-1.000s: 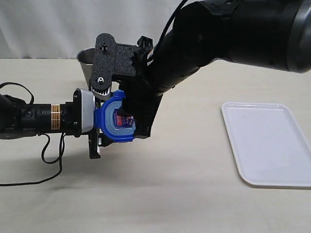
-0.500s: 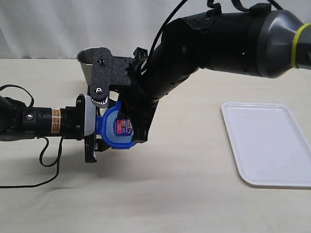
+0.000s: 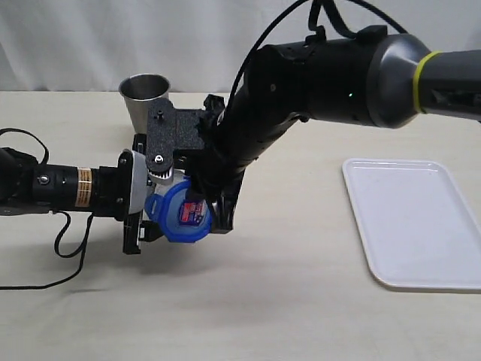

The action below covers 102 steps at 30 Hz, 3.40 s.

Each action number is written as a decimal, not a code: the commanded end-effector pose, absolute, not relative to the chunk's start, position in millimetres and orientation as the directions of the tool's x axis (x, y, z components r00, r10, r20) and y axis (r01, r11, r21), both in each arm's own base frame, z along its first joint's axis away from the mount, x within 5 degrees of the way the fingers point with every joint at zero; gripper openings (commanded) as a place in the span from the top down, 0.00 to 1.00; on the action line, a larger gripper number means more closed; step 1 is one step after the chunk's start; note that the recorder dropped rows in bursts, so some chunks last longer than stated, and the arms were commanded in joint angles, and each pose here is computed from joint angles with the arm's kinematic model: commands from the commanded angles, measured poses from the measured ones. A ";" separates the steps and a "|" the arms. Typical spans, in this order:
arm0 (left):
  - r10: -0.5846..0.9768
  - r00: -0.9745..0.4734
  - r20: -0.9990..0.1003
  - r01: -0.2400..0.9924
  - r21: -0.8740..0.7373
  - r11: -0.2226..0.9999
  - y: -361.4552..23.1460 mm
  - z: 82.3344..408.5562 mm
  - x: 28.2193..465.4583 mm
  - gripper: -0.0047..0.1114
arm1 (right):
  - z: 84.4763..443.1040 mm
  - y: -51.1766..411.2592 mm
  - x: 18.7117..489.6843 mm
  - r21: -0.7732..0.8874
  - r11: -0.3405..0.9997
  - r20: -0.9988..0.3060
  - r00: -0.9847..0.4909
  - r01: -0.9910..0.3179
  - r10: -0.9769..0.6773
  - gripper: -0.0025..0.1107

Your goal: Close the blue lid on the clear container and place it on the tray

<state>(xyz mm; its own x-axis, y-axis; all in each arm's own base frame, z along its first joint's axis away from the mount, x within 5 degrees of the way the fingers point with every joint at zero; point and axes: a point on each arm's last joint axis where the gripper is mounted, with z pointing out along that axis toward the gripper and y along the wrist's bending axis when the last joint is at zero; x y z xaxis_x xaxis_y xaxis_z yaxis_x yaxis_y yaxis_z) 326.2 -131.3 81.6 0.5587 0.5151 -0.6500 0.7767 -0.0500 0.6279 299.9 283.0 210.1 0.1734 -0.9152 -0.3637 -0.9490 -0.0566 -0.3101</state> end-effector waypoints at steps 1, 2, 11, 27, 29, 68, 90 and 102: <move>0.283 0.516 -0.808 0.823 0.559 0.095 -146.7 109.3 320.4 0.96 | 171.8 287.2 287.1 -0.145 -0.084 -0.321 0.127 -0.986 -0.939 0.70; 0.283 0.514 -0.810 0.825 0.557 0.096 -146.7 109.3 320.4 0.96 | 171.7 287.1 287.2 -0.146 -0.085 -0.319 0.128 -0.986 -0.939 0.70; 0.297 0.378 -0.877 0.881 0.439 0.175 -145.3 108.2 324.8 0.96 | 212.2 276.8 308.5 -0.311 0.107 -0.313 -0.004 -0.945 -0.950 0.70; 0.516 0.083 -0.853 0.899 0.288 0.331 -131.8 86.9 338.1 0.96 | 275.8 230.4 361.3 -0.014 0.744 -0.606 -0.586 -0.668 -0.538 0.70; 0.528 0.071 -0.846 0.896 0.287 0.339 -130.7 85.8 338.9 0.96 | 285.8 232.8 358.8 0.146 0.746 -0.600 -0.658 -0.649 -0.456 0.68; 0.488 0.065 -0.870 0.901 0.262 0.347 -132.7 94.8 337.9 0.96 | 223.5 287.5 360.6 0.083 0.707 -0.507 -0.641 -0.702 -0.576 0.69; 0.498 0.081 -0.863 0.905 0.273 0.327 -132.9 94.2 336.9 0.96 | 266.5 307.3 349.9 -0.194 0.616 -0.557 -0.431 -0.763 -0.710 0.68; 0.358 0.148 -0.922 0.905 0.272 0.327 -139.4 107.7 335.1 0.96 | 343.0 228.5 346.0 -0.135 0.737 -0.615 -0.528 -0.662 -0.586 0.50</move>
